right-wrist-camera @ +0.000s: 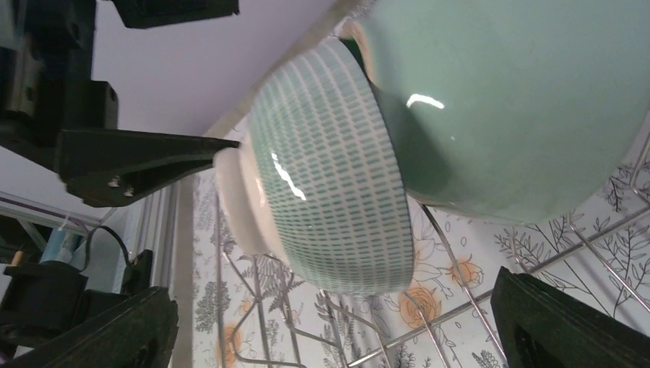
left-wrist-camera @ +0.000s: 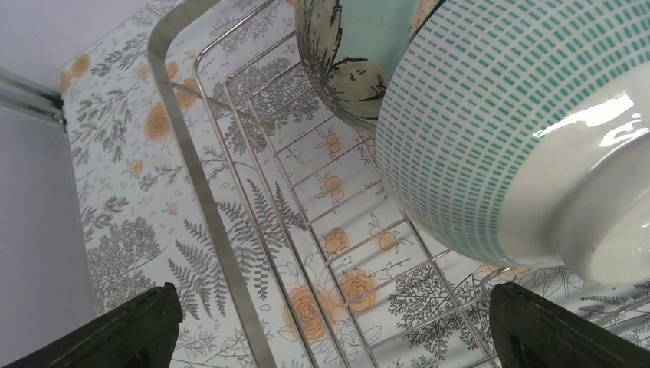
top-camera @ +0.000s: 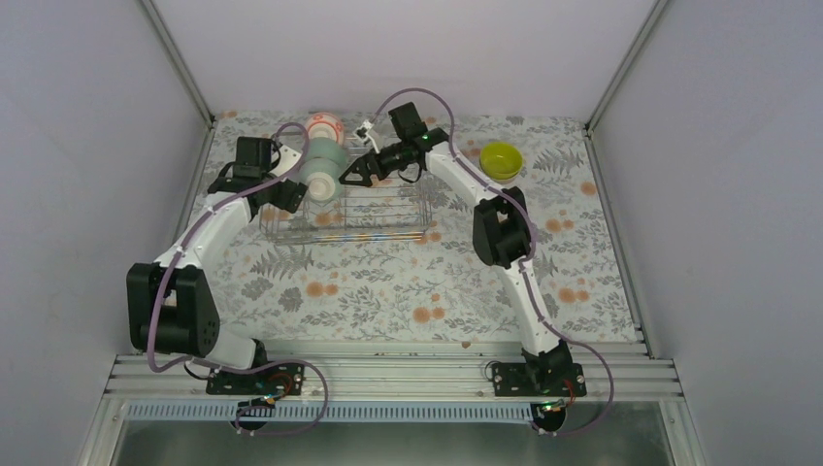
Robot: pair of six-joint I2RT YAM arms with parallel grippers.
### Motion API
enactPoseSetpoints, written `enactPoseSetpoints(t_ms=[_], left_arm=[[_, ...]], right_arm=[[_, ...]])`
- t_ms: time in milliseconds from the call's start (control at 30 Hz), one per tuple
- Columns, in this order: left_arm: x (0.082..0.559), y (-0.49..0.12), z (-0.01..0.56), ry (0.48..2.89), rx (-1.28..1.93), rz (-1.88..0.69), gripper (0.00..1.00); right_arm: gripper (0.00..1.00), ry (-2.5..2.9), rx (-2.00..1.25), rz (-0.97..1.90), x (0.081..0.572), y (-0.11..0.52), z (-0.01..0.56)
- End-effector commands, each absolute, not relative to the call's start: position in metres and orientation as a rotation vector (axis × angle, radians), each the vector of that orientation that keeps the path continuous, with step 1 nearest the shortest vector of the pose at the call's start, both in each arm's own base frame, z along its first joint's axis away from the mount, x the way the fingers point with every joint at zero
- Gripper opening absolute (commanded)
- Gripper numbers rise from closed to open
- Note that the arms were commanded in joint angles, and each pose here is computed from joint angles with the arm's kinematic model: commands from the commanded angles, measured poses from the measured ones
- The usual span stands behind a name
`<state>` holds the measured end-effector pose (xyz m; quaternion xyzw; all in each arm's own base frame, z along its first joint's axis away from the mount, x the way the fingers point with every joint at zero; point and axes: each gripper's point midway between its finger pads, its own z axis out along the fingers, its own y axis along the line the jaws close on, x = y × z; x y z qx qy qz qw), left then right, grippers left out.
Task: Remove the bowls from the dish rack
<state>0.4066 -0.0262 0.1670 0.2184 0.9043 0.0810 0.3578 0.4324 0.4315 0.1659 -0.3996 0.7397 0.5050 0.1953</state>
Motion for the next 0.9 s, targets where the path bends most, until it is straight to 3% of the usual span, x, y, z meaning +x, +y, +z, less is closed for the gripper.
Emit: enactPoseSetpoints(t_ms=[0,867], left_arm=[[0.416,-0.03,0.165,2.302,0.572,0.173,1.0],[0.41,-0.047,0.14,2.326,0.598,0.024,1.0]], right_arm=[[1.0,2.091,-1.119,1.377,0.43,0.446,0.149],[1.0,2.103,-1.103,1.227,0.433,0.477,0.129]])
